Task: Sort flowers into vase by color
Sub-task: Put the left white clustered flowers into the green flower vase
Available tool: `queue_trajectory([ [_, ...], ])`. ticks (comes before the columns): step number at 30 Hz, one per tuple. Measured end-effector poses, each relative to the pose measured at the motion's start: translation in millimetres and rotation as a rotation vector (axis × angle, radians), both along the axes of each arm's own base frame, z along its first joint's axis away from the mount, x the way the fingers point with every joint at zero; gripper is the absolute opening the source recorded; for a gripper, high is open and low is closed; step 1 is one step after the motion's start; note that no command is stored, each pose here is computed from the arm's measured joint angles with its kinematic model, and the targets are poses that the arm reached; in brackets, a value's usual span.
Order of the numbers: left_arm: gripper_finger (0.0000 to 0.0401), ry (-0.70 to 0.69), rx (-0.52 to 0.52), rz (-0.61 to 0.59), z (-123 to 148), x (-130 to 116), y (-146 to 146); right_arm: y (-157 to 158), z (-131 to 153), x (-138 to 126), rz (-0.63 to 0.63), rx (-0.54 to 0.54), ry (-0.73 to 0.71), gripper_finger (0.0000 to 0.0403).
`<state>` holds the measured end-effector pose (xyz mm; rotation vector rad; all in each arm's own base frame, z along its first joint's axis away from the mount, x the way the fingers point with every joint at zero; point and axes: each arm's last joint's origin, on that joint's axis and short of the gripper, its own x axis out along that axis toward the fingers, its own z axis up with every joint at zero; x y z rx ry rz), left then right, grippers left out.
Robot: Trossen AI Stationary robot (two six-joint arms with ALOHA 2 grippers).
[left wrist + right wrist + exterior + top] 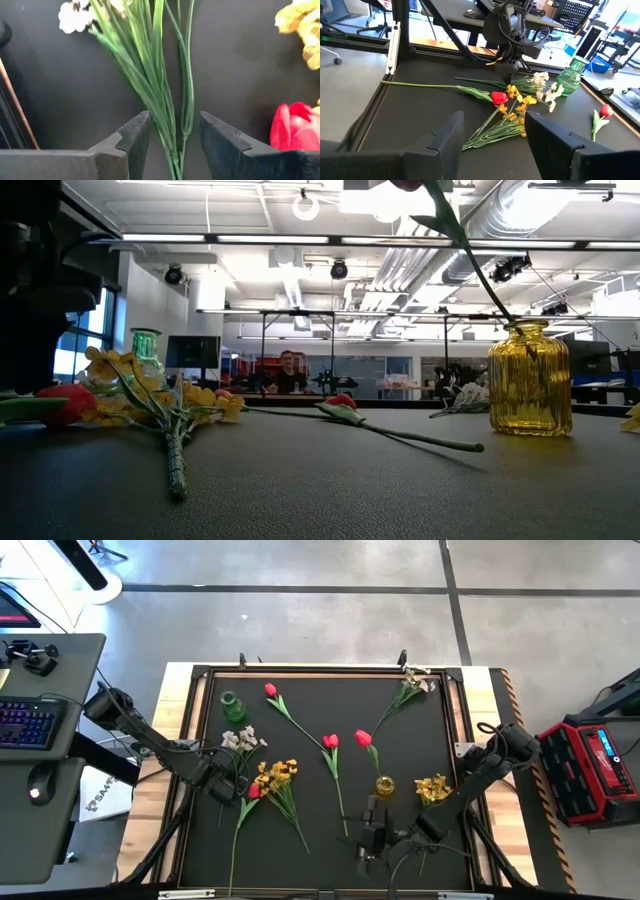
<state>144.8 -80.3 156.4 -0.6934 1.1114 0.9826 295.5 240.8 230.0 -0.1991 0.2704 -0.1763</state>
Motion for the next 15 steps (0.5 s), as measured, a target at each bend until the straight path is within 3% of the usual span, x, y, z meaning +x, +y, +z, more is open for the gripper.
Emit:
queue_trajectory([
  [15,0.0178,0.065,-0.062,-0.056,-8,4,-5,-32,-2,23,-0.072,-0.059,0.036,0.0196],
])
